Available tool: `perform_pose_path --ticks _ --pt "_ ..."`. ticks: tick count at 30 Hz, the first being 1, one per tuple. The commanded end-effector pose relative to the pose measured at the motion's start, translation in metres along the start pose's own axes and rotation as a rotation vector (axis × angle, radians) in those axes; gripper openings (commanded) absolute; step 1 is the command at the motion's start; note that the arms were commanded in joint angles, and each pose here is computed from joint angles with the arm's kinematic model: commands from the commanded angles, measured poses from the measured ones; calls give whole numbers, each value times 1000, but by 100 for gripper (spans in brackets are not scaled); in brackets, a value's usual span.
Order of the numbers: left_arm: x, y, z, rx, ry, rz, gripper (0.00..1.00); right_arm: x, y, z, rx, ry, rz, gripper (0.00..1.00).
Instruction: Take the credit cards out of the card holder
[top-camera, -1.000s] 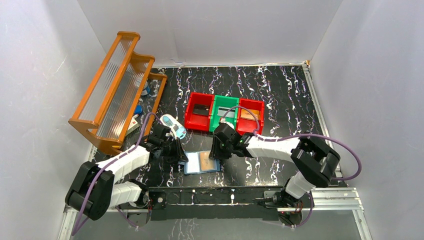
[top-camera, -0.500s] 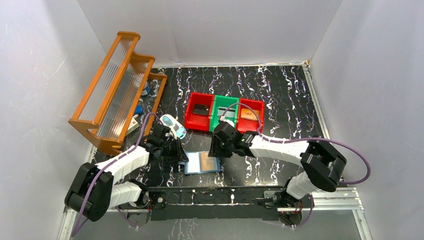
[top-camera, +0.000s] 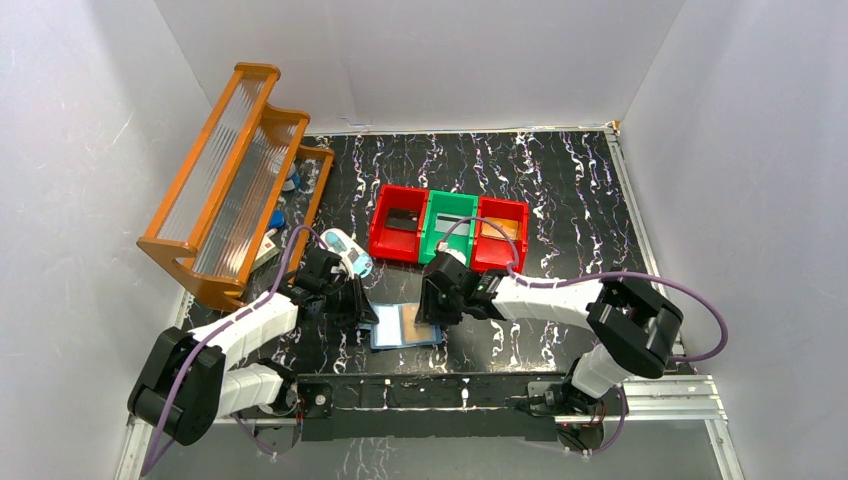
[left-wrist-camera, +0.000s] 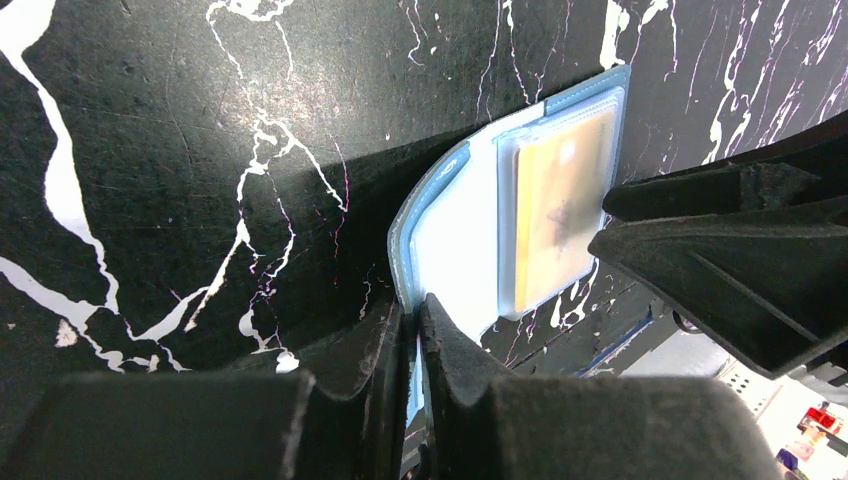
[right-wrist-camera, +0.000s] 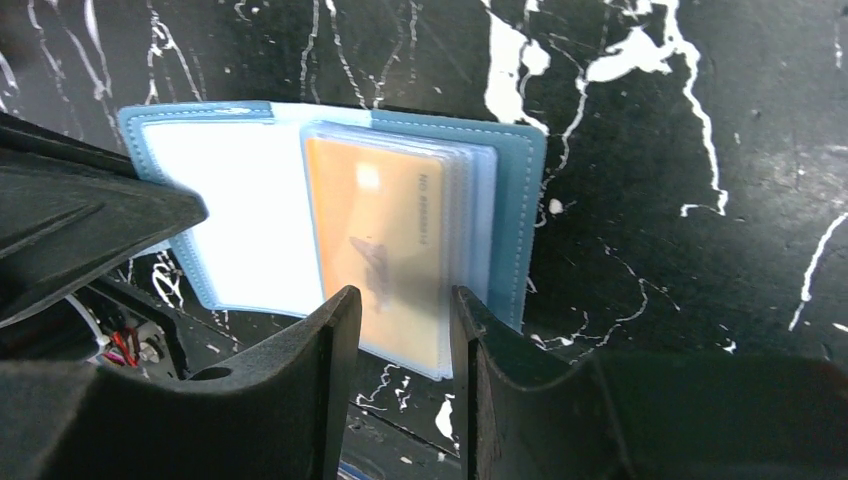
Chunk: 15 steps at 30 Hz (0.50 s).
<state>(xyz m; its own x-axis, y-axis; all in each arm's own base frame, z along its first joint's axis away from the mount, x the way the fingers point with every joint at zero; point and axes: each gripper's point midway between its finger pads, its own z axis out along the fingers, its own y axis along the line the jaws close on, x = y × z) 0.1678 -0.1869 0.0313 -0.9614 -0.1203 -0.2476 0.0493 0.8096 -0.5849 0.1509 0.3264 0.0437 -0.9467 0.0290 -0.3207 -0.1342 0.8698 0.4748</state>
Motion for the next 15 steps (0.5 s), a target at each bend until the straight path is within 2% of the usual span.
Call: perform_pose_path --ticks 1,8,11,15 --pt "9 -1 -2 12 20 7 5 -3 -1 3 2 -28 23 46" --pt "10 0 -1 9 27 7 5 1 6 7 -35 -1 15 42" --pt "10 -1 -1 8 28 11 5 -13 -3 -8 49 -62 -3 47" --pt "10 0 -1 5 28 11 5 -17 5 -15 21 -69 -13 49"
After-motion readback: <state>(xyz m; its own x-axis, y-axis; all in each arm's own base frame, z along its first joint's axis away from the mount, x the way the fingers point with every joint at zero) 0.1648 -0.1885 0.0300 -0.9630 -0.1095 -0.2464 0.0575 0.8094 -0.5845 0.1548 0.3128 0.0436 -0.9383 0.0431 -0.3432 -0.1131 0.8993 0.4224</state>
